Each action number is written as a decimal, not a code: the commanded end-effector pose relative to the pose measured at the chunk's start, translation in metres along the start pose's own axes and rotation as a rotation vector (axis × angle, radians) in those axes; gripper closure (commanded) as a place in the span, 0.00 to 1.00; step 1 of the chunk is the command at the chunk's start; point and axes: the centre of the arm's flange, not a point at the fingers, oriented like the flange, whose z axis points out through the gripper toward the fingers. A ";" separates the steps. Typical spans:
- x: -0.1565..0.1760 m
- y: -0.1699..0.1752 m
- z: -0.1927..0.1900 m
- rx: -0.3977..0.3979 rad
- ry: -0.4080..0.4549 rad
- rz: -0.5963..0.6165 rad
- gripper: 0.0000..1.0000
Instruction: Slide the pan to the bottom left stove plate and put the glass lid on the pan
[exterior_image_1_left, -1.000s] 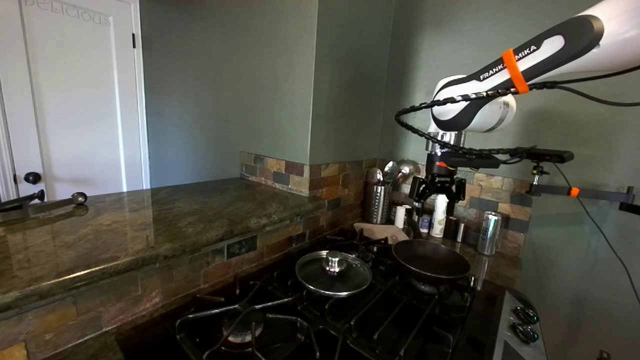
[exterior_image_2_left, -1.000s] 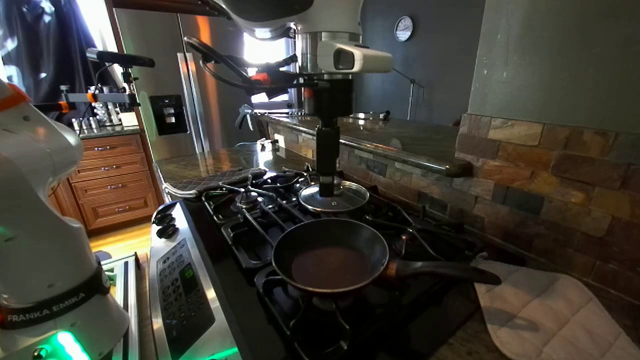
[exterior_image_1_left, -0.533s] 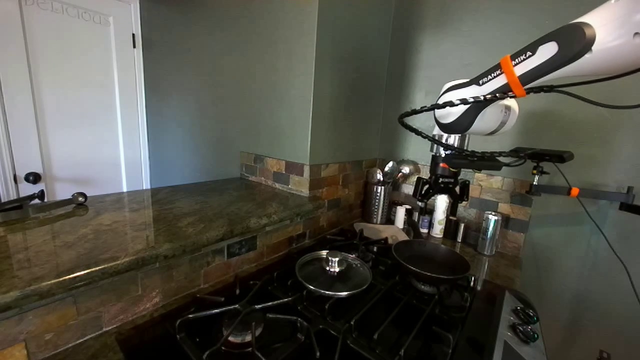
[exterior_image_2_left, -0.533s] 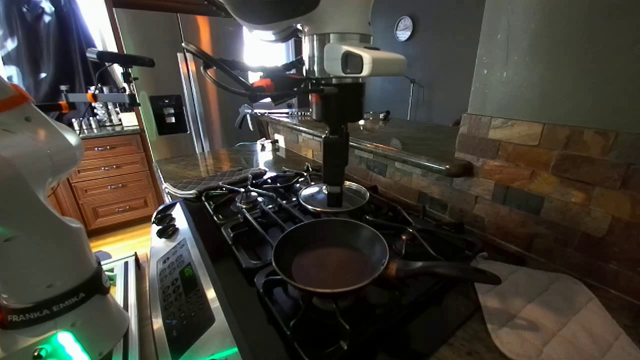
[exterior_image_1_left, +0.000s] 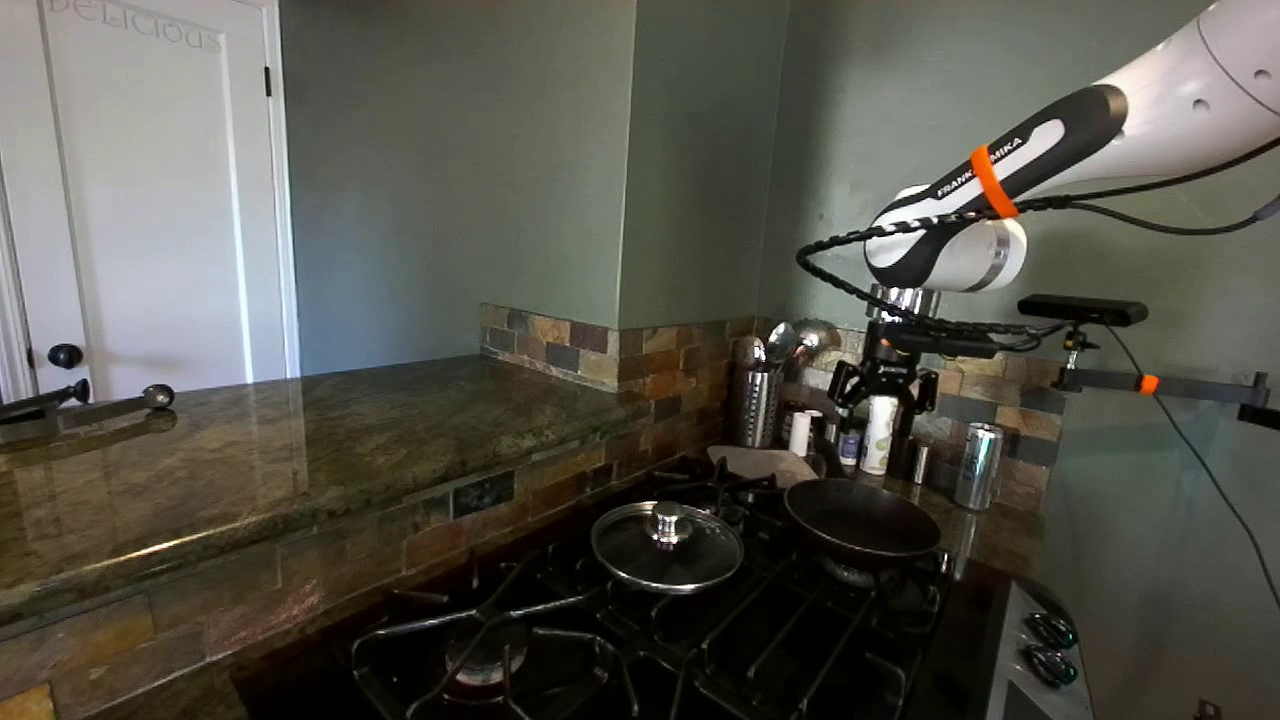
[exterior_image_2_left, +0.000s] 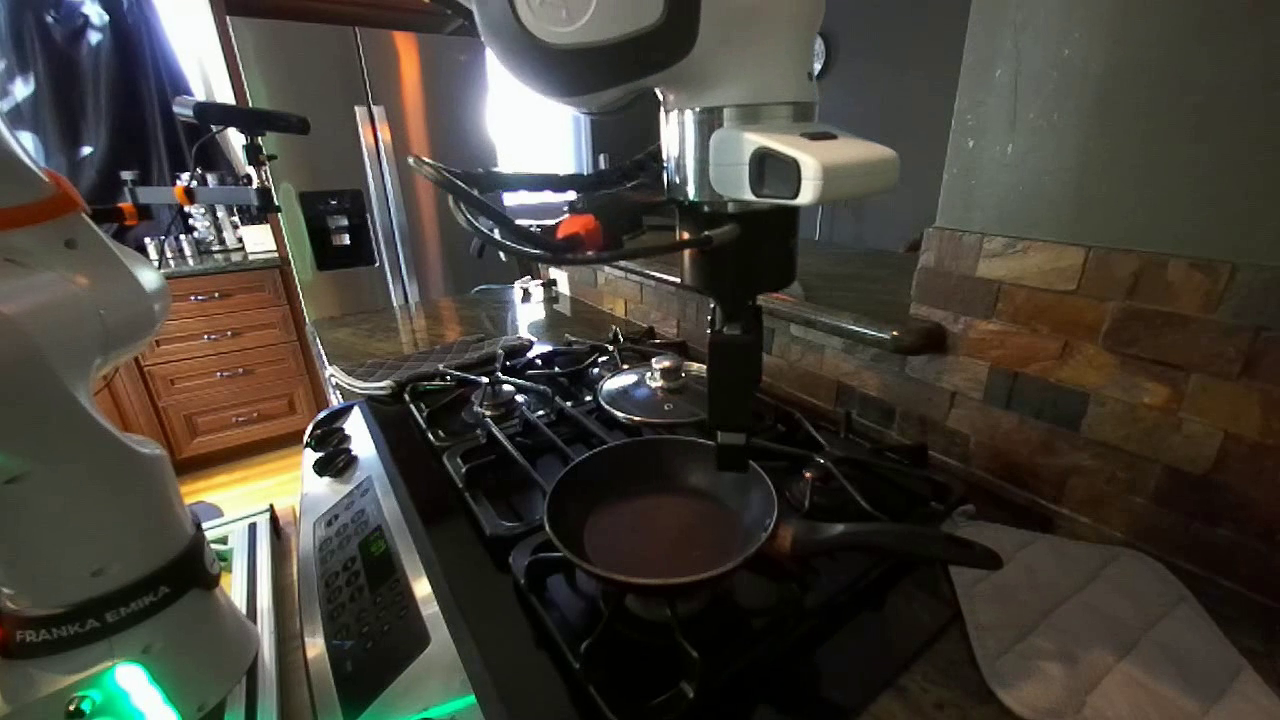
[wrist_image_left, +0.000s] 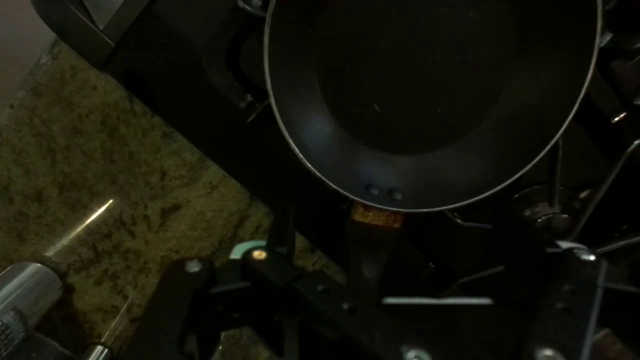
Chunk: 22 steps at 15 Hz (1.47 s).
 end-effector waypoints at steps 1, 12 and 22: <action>0.023 -0.007 0.020 0.020 0.007 -0.008 0.00; 0.054 -0.012 0.064 -0.035 -0.041 0.006 0.00; 0.063 -0.010 0.088 -0.016 -0.057 0.082 0.00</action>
